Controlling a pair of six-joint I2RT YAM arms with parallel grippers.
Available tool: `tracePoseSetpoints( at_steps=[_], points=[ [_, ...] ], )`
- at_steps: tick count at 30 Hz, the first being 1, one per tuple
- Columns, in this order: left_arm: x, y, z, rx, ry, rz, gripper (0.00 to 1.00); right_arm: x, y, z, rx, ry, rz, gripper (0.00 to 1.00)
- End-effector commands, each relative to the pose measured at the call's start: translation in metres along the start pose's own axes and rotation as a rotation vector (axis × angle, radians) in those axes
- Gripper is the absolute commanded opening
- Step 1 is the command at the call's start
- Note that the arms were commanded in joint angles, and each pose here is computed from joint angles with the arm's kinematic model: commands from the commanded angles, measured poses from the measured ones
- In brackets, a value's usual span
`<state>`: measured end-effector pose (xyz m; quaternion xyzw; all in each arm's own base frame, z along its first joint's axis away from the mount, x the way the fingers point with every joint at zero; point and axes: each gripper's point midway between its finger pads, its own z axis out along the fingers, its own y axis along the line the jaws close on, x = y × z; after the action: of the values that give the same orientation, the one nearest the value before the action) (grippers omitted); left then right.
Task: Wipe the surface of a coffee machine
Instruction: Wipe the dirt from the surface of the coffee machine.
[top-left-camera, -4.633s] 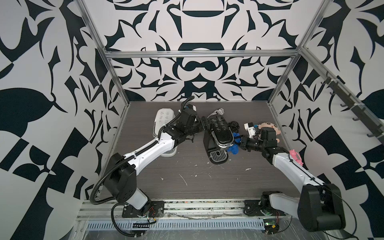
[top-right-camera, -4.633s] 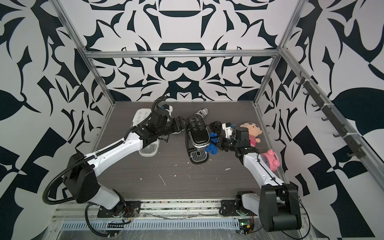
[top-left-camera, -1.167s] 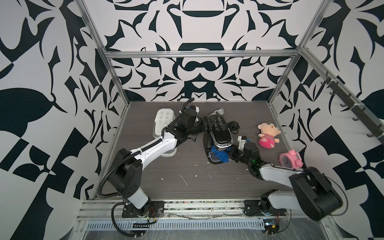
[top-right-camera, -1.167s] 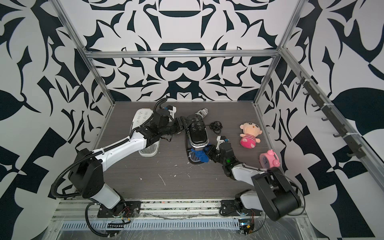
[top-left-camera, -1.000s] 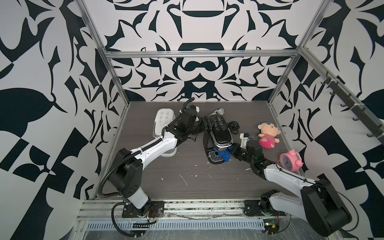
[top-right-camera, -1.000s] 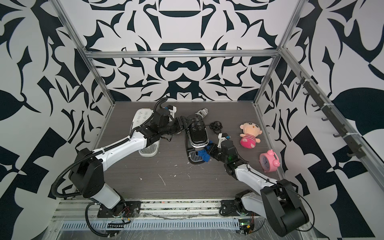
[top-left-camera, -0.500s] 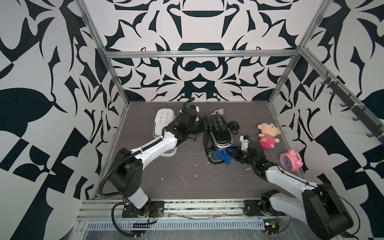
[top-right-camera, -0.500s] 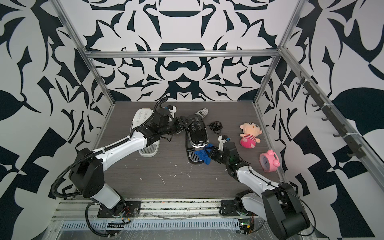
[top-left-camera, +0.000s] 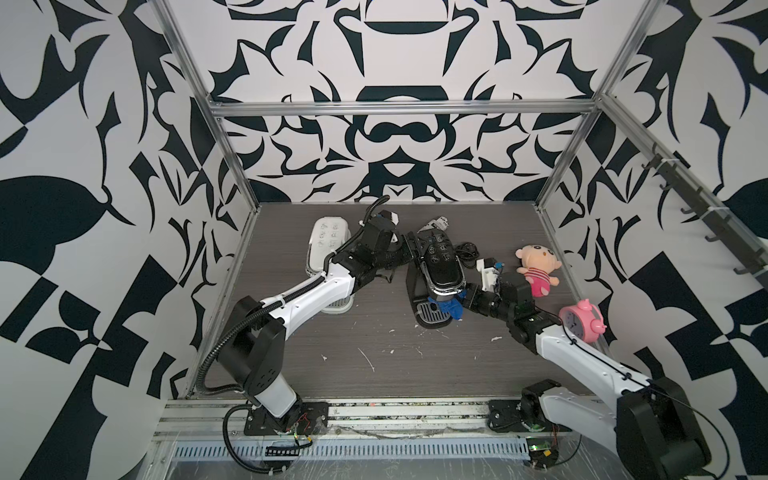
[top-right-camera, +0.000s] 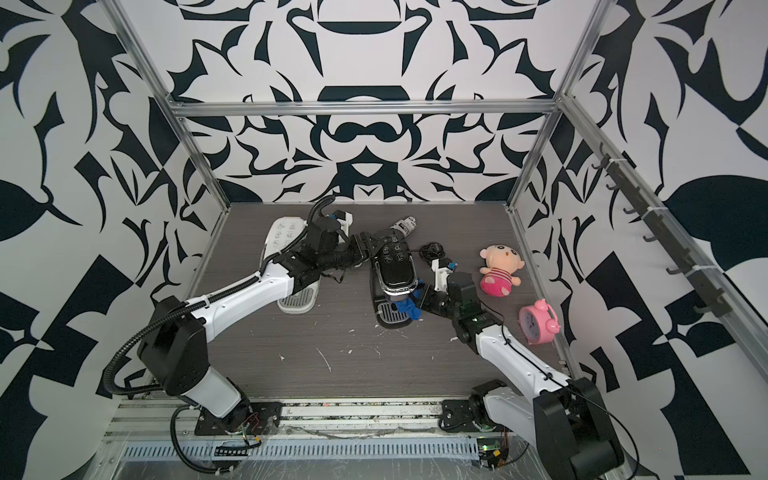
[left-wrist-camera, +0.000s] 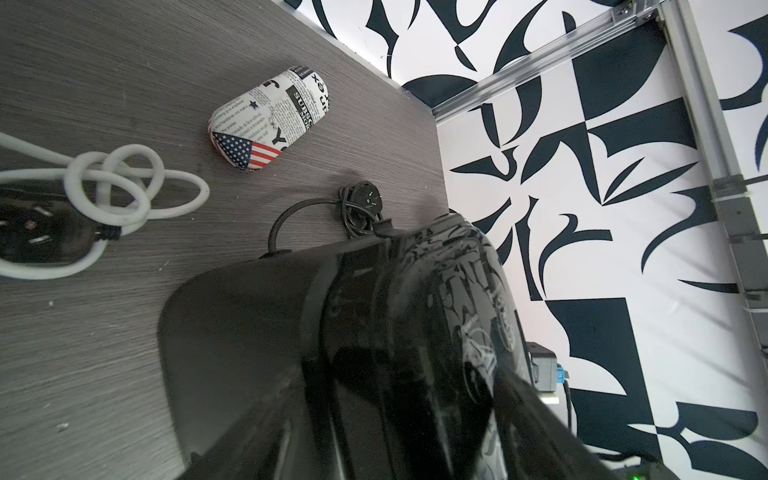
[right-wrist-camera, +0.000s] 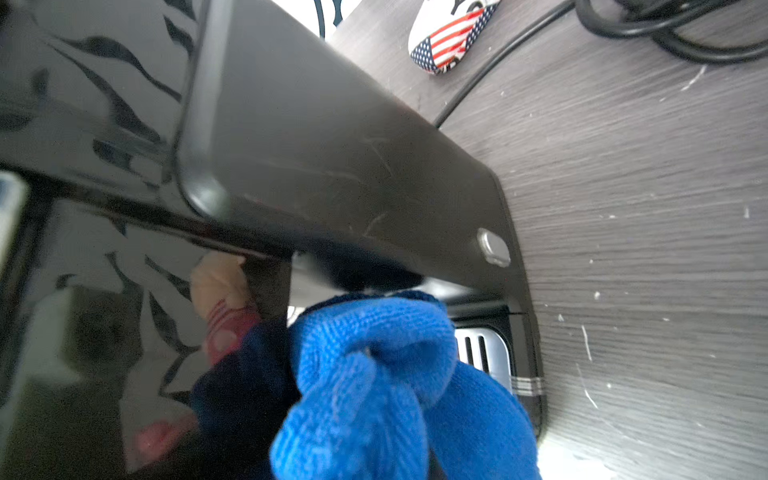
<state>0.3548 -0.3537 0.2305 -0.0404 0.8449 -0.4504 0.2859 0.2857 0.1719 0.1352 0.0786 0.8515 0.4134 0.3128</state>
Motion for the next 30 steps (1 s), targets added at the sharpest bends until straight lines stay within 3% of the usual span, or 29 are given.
tracePoseSetpoints(
  at_steps=[1,12,30],
  points=[
    [0.033,0.046,0.007,-0.143,0.089,-0.026,0.74,-0.006,0.009,-0.001,-0.028,-0.003,-0.034,0.0],
    [0.038,0.05,0.013,-0.138,0.108,-0.05,0.73,-0.001,0.007,0.009,-0.092,-0.017,0.051,0.0],
    [0.039,0.051,0.009,-0.152,0.113,-0.041,0.72,-0.016,0.027,0.001,-0.1,-0.041,-0.021,0.0]
  ],
)
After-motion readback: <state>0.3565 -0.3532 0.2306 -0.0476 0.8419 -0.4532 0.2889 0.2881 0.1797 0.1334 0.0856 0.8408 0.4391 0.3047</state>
